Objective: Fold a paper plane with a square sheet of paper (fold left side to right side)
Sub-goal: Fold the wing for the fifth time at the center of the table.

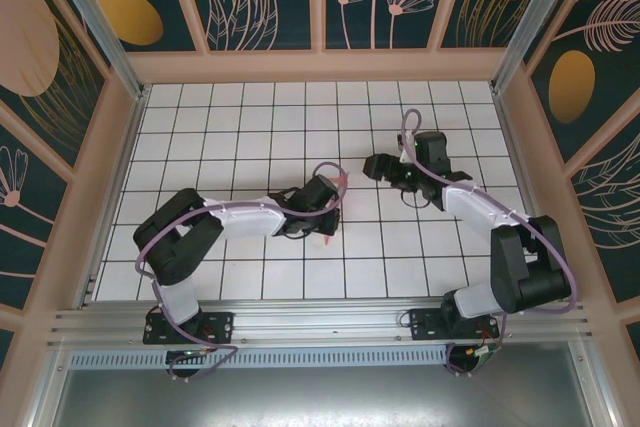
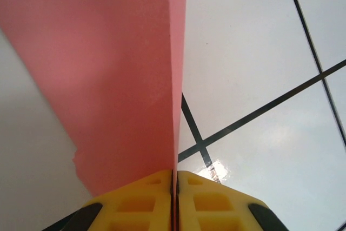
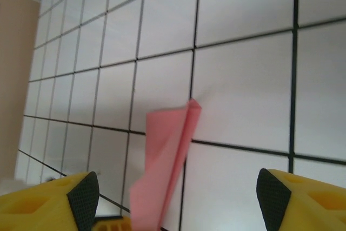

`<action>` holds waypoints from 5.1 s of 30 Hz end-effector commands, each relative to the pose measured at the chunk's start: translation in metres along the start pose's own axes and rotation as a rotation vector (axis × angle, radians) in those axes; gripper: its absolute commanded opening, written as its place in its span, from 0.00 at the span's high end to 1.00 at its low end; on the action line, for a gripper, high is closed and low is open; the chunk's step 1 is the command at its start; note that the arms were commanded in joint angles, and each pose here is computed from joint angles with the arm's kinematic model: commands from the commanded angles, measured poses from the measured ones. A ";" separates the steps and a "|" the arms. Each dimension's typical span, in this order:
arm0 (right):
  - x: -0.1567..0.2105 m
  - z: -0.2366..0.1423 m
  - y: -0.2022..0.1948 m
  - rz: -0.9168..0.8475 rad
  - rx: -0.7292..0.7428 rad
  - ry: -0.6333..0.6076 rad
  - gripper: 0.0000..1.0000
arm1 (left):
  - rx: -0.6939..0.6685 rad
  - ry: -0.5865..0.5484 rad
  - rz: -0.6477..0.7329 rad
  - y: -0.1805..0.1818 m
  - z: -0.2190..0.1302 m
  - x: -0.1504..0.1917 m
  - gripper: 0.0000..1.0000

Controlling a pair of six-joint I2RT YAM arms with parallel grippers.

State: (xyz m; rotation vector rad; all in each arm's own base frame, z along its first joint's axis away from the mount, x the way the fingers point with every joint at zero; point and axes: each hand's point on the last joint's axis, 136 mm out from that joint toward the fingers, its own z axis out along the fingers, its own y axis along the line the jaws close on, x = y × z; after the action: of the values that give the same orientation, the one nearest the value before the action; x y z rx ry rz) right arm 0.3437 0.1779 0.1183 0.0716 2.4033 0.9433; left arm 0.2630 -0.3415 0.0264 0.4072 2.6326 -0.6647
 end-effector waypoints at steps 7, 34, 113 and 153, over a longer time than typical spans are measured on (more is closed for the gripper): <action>0.037 0.007 0.007 -0.029 -0.089 -0.001 0.22 | 0.323 -0.053 -0.163 -0.017 -0.016 -0.019 0.87; 0.059 0.060 0.018 0.076 -0.112 0.101 0.33 | 0.511 -0.015 -0.332 -0.019 0.005 -0.017 0.88; 0.090 0.095 -0.027 0.181 0.103 0.295 0.52 | 0.498 -0.057 -0.394 0.007 0.020 -0.051 1.00; 0.047 0.102 0.001 0.122 -0.049 0.220 0.98 | 0.374 -0.009 -0.454 0.035 0.043 -0.027 1.00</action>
State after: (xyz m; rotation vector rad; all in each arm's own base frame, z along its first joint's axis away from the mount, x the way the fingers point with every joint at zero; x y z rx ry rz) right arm 0.3526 0.2461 0.0332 0.1317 2.6039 1.0989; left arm 0.3122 -0.3509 0.0211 -0.0378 2.5168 -1.4283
